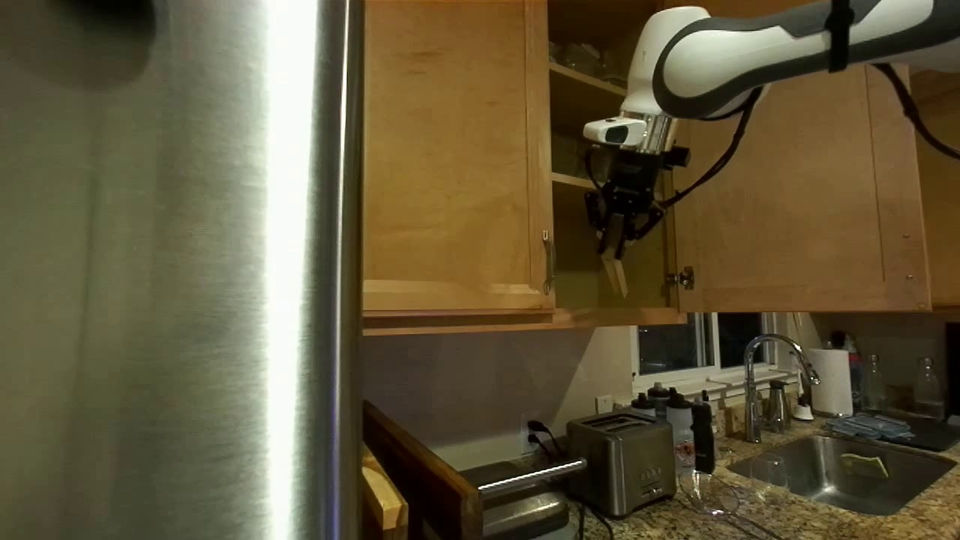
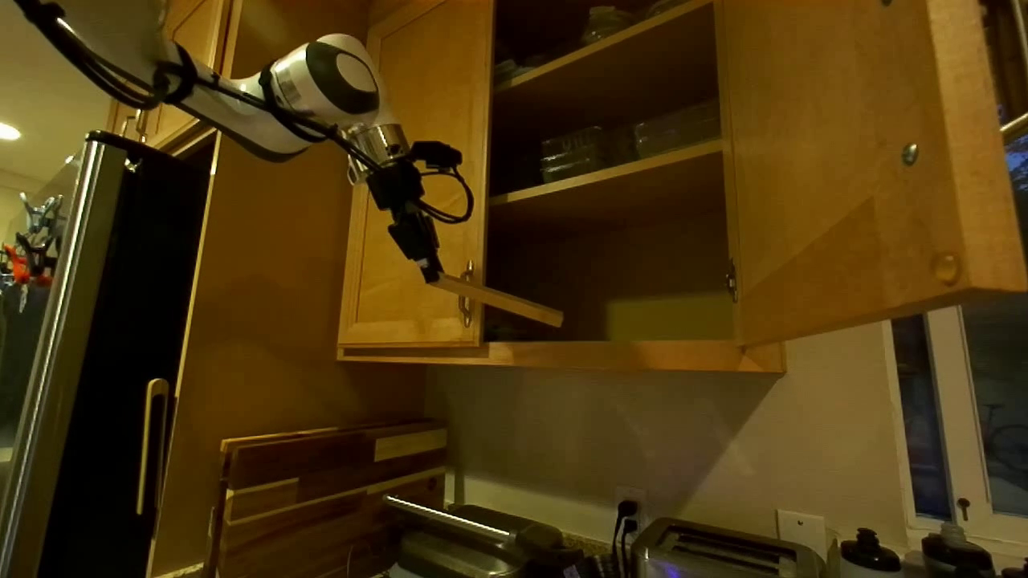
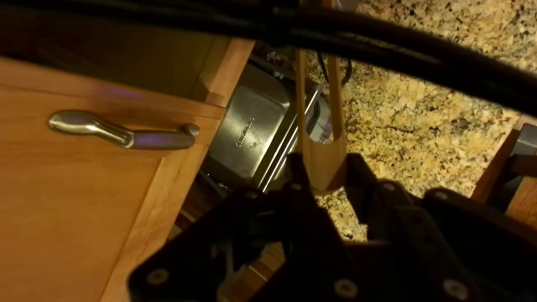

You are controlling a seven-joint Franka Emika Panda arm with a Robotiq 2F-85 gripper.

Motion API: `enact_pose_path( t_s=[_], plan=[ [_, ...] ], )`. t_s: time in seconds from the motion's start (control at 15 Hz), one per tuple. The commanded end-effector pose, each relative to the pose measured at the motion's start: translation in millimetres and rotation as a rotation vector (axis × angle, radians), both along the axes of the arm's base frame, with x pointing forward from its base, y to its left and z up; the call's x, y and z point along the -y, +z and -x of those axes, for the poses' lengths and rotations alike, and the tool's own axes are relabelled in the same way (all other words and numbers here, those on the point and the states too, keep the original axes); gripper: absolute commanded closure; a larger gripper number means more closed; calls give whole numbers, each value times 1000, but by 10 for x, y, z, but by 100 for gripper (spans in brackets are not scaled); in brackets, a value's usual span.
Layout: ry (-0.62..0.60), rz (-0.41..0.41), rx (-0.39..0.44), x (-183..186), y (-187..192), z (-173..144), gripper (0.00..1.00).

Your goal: Put one of the wooden objects in the upper cabinet

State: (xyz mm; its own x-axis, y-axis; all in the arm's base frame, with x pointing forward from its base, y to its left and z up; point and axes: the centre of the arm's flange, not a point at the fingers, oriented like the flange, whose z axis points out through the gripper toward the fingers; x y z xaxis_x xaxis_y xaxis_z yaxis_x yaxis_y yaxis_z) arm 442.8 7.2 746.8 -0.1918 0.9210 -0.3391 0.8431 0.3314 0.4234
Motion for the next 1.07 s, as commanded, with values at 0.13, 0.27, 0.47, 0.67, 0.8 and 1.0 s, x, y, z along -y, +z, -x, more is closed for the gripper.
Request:
enact_pose_path(
  t_s=[0.13, 0.27, 0.47, 0.67, 0.8, 1.0],
  plan=[
    [130, 141, 34, 185, 241, -312, 91],
    [155, 140, 40, 207, 225, -466, 91],
    [121, 49, 35, 323, 153, -739, 91],
    [80, -21, 24, 436, 73, -920, 91],
    [61, -40, 23, 517, 28, -1013, 91],
    [65, -37, 26, 598, -46, -1114, 91]
  ],
)
